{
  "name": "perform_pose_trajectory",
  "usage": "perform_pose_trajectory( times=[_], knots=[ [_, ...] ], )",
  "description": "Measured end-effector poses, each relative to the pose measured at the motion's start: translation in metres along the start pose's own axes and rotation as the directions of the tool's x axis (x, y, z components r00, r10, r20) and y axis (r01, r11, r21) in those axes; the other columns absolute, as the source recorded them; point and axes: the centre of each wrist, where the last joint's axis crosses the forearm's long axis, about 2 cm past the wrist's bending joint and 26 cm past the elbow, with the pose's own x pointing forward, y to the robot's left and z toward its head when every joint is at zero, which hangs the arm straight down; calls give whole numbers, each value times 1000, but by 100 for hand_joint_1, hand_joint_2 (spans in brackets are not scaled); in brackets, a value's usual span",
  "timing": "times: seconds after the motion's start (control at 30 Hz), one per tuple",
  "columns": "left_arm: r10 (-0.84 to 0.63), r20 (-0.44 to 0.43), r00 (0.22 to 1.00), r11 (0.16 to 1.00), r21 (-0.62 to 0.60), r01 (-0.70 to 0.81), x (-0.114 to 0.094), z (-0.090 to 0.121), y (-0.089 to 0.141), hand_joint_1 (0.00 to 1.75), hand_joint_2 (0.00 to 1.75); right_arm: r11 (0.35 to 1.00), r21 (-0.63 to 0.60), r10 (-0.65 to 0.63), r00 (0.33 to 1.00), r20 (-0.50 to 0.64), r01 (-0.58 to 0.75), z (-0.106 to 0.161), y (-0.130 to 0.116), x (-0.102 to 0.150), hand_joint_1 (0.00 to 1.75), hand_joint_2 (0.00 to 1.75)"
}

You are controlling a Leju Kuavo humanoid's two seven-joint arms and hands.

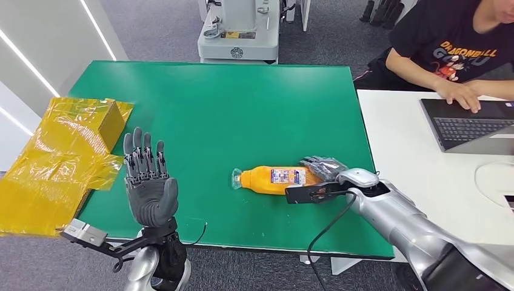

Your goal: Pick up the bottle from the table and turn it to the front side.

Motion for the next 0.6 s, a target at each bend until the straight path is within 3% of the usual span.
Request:
perform_pose_trajectory(
  times=[0.1, 0.27, 0.3, 0.4, 0.43, 0.6],
  knots=[
    [-2, 0, 1000, 1000, -2, 2, 0, 0, 0, 0, 175, 1000, -8, -1, 1000, -11, 1, 0, 4, -1, 0, 175],
    [-3, 0, 1000, 1000, -2, 3, 0, 0, 0, 0, 175, 1000, -18, -3, 1000, -18, 3, 0, 9, -2, 31, 175],
    [-3, 0, 1000, 1000, -2, 3, 0, 0, 0, 0, 175, 1000, -20, -4, 1000, -18, 3, 0, 9, -2, 59, 175],
    [-4, -1, 1000, 1000, -1, 4, 0, 0, 0, 0, 175, 1000, -22, -4, 1000, -18, 4, 0, 11, -1, 166, 175],
    [-4, -1, 1000, 1000, -1, 4, 0, 0, 0, 0, 175, 1000, -23, -4, 1000, -18, 4, 0, 12, -1, 174, 175],
    [-5, -6, 1000, 1000, -1, 5, -1, 1, 0, 0, 175, 999, -48, 0, 1000, -12, 0, 0, 16, -1, 175, 175]
  ],
)
